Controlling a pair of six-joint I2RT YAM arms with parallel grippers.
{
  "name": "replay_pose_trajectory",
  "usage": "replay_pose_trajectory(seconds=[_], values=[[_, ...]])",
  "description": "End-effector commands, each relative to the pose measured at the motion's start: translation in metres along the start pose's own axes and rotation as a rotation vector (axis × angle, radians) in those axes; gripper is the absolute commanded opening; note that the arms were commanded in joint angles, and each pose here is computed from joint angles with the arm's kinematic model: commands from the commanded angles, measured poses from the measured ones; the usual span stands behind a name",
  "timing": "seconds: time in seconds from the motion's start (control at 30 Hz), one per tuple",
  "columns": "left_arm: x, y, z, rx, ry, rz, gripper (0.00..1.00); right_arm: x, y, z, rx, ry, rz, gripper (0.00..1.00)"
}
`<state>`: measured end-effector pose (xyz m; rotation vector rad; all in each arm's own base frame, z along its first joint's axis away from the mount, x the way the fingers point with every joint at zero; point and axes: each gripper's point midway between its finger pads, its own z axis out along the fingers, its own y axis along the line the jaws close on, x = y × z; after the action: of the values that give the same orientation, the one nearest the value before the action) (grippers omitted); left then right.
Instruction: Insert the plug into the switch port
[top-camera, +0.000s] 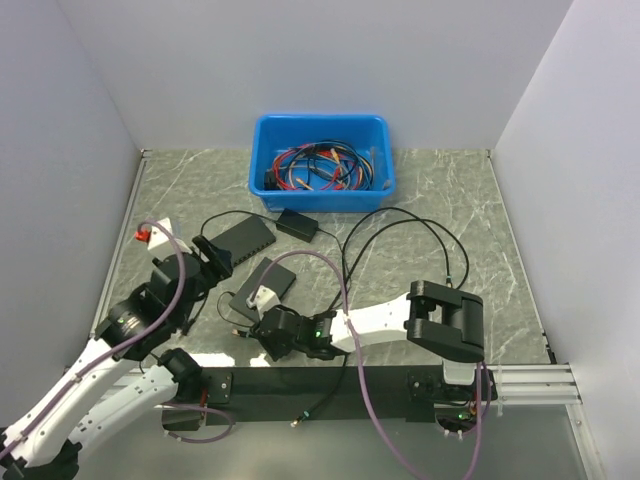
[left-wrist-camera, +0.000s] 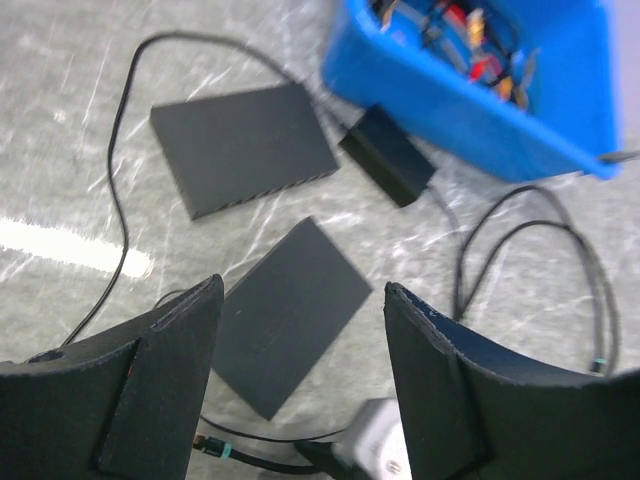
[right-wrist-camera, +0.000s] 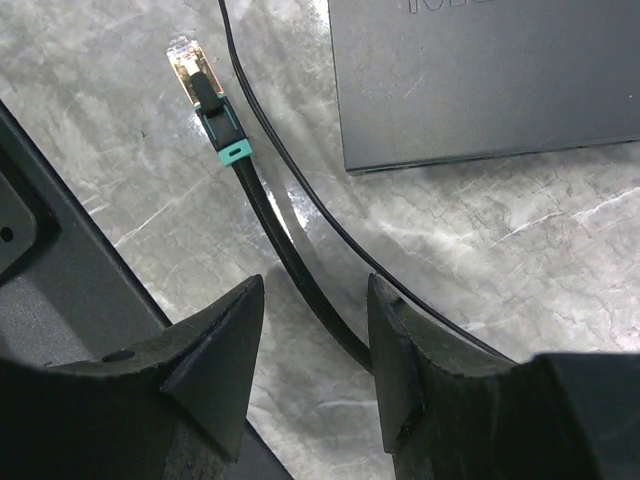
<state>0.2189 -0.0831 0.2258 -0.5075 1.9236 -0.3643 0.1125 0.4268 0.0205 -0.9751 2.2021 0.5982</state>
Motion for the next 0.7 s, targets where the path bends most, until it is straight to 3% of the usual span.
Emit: replay_pose_trajectory(seconds=[0.0,0.67], values=[[-0.026,-0.013,-0.018,0.059,-0.038,0.010,0.72,0.001,0.004,0.004,0.001,0.030,-0.018,0.53],[-0.024,-0.009,-0.021,0.094,-0.053,0.033,0.73,-0.021,0.037,0.030,-0.098,0.019,-0.023,0.52]])
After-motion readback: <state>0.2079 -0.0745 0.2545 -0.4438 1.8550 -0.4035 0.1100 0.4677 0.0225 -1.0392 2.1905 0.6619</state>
